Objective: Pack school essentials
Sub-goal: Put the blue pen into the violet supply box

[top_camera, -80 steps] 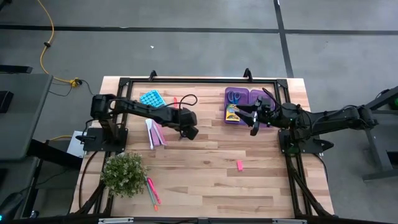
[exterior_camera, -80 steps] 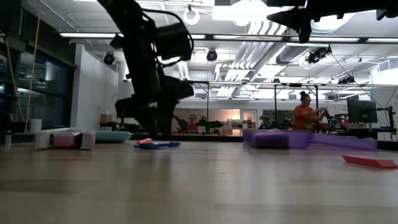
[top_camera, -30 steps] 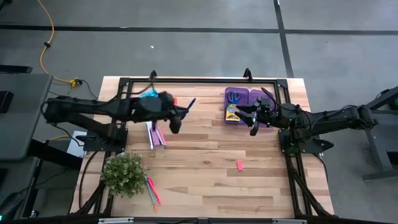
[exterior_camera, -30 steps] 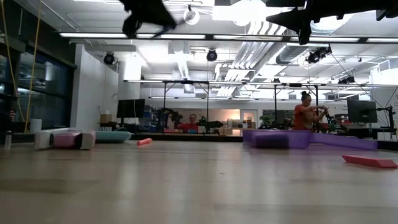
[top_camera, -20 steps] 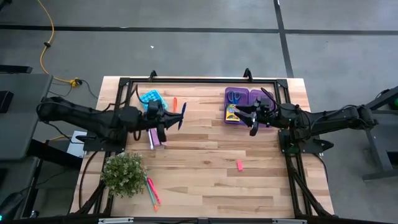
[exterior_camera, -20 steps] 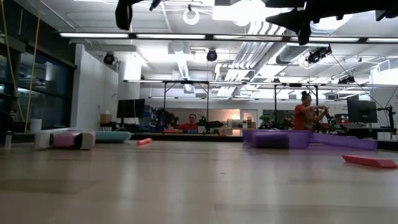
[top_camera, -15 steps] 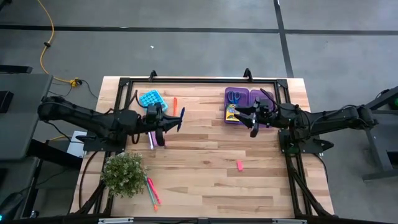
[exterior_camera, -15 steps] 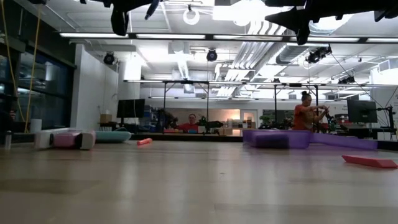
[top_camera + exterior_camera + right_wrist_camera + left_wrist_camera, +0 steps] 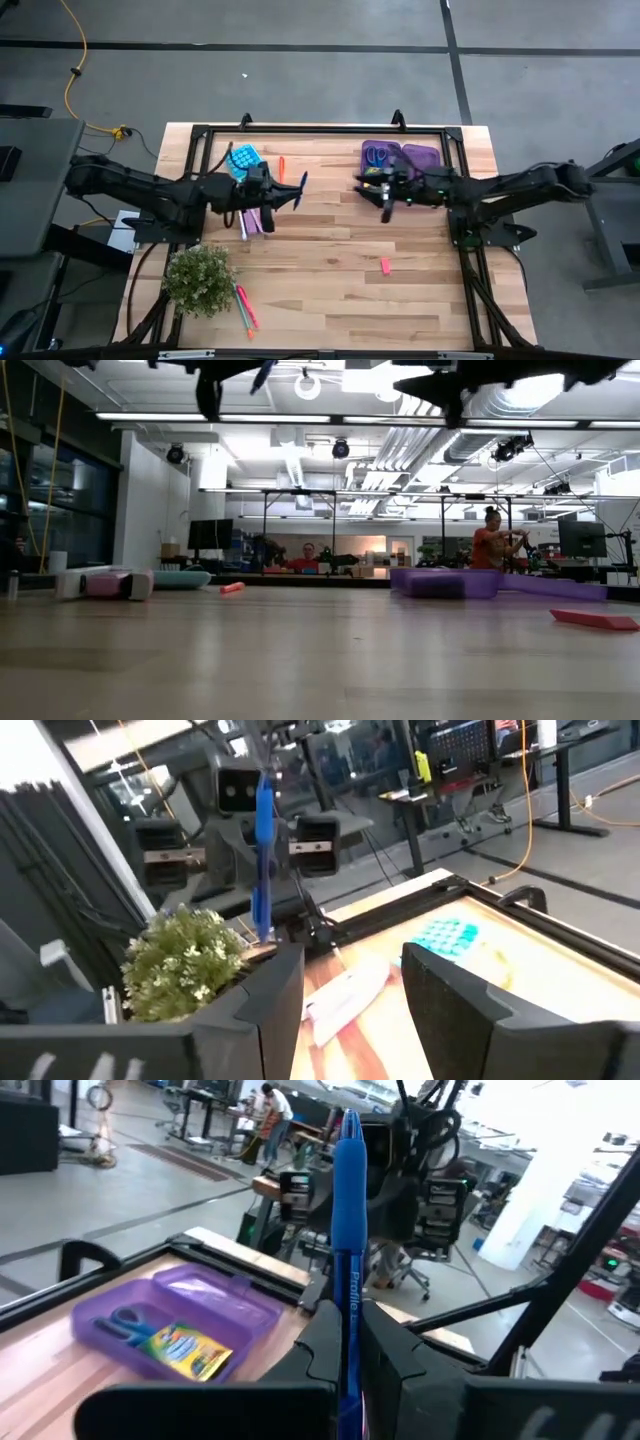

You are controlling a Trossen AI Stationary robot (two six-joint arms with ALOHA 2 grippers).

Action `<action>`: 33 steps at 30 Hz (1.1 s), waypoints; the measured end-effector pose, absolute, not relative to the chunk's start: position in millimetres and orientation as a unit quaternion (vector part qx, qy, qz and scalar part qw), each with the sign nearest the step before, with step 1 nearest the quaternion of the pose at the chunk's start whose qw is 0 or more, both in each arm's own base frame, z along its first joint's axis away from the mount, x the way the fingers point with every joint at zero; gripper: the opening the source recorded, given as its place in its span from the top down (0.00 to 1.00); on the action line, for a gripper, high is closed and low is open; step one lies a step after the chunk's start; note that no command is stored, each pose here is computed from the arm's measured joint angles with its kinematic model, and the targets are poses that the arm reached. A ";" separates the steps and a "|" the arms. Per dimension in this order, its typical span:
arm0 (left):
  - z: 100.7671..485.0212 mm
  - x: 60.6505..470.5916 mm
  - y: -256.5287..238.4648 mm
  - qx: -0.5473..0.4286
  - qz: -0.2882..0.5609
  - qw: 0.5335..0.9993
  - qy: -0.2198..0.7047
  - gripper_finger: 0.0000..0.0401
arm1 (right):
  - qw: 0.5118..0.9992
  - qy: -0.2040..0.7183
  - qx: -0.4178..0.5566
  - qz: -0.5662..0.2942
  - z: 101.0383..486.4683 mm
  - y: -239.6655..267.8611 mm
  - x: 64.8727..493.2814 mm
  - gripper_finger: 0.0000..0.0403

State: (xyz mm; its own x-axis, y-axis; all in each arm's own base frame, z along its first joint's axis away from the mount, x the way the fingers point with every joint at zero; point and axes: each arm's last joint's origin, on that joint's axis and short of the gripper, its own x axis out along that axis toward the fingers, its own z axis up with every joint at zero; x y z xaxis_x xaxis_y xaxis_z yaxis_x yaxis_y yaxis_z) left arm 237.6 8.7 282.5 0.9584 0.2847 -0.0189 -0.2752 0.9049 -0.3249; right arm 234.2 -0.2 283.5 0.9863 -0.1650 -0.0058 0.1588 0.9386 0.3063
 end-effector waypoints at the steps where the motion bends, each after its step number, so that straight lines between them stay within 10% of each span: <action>1: 283.6 242.5 8.9 -0.162 0.140 0.977 -0.012 1.00 | 0.985 -0.007 0.152 -0.082 286.1 0.1 243.0 0.60; 25: 299.0 278.8 8.0 -0.149 0.115 0.982 -0.006 1.00 | 0.990 -0.031 0.137 0.015 328.8 6.5 324.7 0.60; 33: 299.0 278.8 7.7 -0.152 0.113 0.982 -0.006 1.00 | 0.988 -0.040 0.145 0.016 330.8 6.5 324.5 0.76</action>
State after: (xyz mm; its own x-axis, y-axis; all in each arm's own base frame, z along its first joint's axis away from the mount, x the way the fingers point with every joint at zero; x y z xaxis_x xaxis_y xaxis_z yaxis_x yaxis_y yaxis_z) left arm 278.8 7.7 299.0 0.9745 0.2232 -0.0221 -0.2194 0.9282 -0.3006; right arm 324.5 6.5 330.8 0.9963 0.0205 0.0840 -0.0438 0.9572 0.2861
